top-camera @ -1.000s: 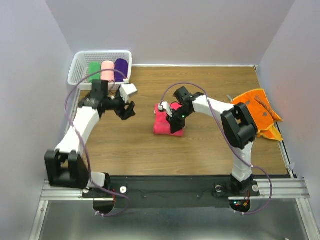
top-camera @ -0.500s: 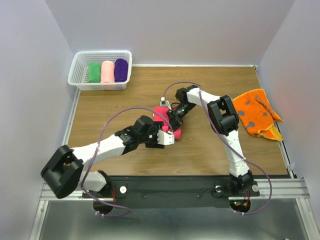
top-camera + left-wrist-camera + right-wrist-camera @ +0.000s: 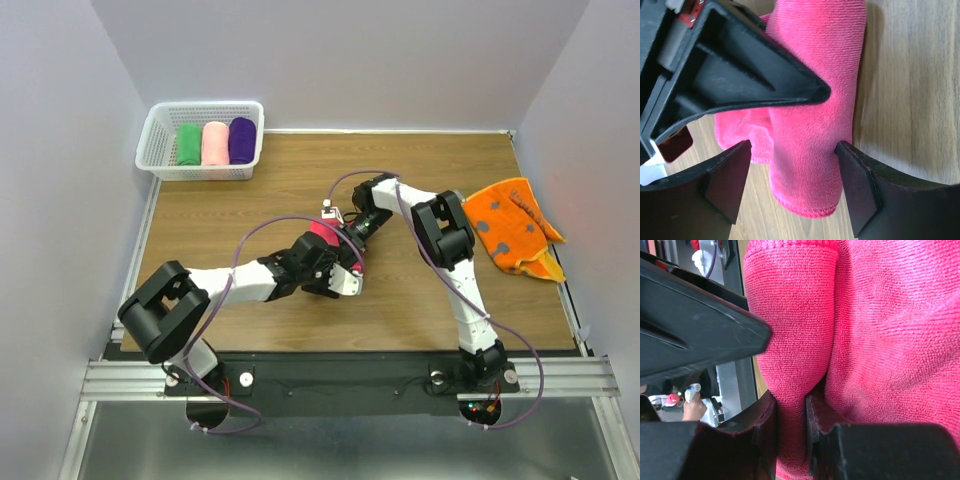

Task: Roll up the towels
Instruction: Roll the towel

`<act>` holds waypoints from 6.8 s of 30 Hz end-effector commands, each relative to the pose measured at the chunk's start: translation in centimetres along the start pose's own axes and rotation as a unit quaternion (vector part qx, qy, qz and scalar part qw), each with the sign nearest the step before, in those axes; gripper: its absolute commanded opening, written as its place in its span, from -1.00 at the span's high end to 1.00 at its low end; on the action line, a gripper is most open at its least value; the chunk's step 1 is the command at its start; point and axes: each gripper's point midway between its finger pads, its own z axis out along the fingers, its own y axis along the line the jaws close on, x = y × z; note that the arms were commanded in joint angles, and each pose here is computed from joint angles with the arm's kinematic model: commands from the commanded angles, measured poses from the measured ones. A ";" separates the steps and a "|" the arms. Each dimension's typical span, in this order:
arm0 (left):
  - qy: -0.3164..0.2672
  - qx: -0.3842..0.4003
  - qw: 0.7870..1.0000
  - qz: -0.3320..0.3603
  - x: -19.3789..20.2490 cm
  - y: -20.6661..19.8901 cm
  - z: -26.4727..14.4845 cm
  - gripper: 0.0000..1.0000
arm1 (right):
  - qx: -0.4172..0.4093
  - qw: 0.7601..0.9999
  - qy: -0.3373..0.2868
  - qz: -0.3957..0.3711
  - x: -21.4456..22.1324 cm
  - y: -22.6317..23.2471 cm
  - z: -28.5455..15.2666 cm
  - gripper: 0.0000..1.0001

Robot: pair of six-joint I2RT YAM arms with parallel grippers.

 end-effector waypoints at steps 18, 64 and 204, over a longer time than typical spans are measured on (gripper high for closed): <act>-0.071 0.052 0.996 -0.006 -5.5 0.9 -2.0 -0.57 | 0.042 0.998 0.050 0.007 2.3 -3.3 -0.1 0.64; 0.008 0.395 0.887 -0.240 0.2 -7.4 2.1 0.30 | 0.300 0.914 -0.235 -0.137 -4.6 4.5 -27.9 -0.83; 0.001 0.382 0.880 -0.283 5.2 -1.3 3.3 0.27 | 0.377 0.896 -0.171 -0.159 -2.5 6.6 -22.5 -1.00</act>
